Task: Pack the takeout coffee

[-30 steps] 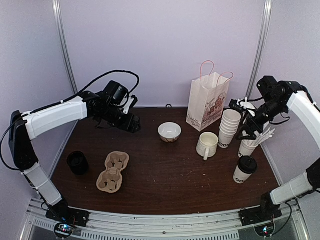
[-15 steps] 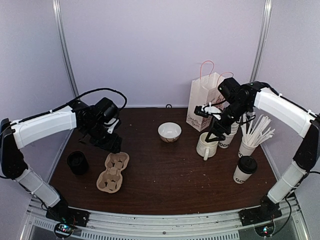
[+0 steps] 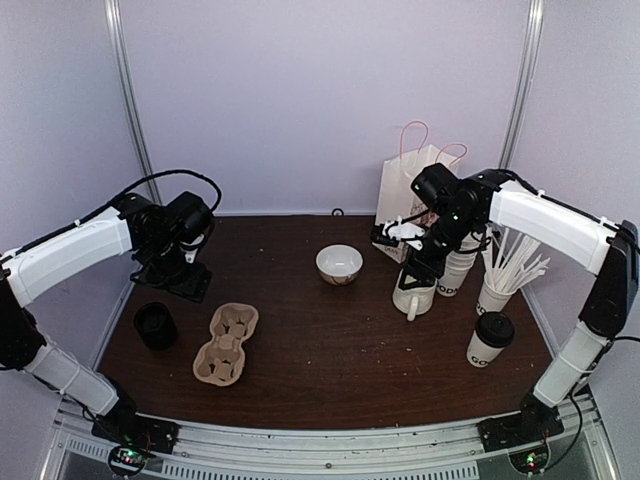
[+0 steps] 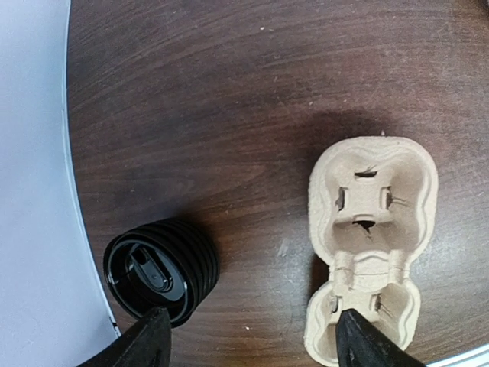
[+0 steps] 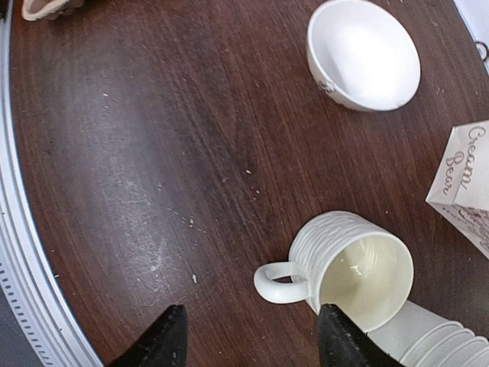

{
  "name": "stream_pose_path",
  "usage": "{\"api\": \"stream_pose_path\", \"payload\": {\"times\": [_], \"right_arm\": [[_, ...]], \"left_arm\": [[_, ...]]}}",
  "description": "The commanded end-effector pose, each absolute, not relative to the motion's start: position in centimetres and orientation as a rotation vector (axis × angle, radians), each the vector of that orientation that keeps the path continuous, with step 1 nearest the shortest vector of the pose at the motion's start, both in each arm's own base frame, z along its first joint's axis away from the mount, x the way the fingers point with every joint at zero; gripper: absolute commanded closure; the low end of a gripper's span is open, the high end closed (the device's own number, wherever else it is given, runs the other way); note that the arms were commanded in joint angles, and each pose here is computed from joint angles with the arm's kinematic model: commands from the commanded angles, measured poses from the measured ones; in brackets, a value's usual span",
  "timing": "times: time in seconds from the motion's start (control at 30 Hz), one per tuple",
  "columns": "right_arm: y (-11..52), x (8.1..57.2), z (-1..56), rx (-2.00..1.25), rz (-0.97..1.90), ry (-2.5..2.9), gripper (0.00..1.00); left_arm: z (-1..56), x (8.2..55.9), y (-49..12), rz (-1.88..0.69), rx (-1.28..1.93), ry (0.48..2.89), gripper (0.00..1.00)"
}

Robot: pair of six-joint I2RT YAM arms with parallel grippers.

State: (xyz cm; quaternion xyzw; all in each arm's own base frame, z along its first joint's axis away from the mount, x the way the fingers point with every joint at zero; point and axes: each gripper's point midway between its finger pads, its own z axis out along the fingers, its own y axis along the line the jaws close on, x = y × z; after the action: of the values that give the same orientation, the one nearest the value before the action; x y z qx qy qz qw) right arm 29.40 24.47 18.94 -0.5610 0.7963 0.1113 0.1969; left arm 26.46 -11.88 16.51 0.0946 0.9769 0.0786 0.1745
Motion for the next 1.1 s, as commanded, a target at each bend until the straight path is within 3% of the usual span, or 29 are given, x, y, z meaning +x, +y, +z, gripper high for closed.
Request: {"api": "stream_pose_path", "payload": {"times": [0.0,0.07,0.43,0.7,1.07], "right_arm": [[22.4,32.2,16.5,-1.490,0.077,2.372,0.45],[21.2,32.5,16.6,-1.475,0.004,2.405,0.49],[16.1,35.2,24.8,-1.166,-0.048,2.308,0.54],[13.0,39.3,24.1,-1.004,-0.115,2.403,0.52],[11.3,41.1,22.1,-0.918,-0.133,2.522,0.56]], "left_arm": [[17.7,28.0,-14.1,0.055,0.261,2.704,0.23],[17.9,28.4,-15.1,-0.007,0.271,2.694,0.23],[18.0,31.1,-19.3,-0.189,0.351,2.646,0.24],[18.1,30.7,-19.1,-0.191,0.366,2.635,0.23],[17.5,30.8,-19.4,-0.202,0.371,2.643,0.23]]}}
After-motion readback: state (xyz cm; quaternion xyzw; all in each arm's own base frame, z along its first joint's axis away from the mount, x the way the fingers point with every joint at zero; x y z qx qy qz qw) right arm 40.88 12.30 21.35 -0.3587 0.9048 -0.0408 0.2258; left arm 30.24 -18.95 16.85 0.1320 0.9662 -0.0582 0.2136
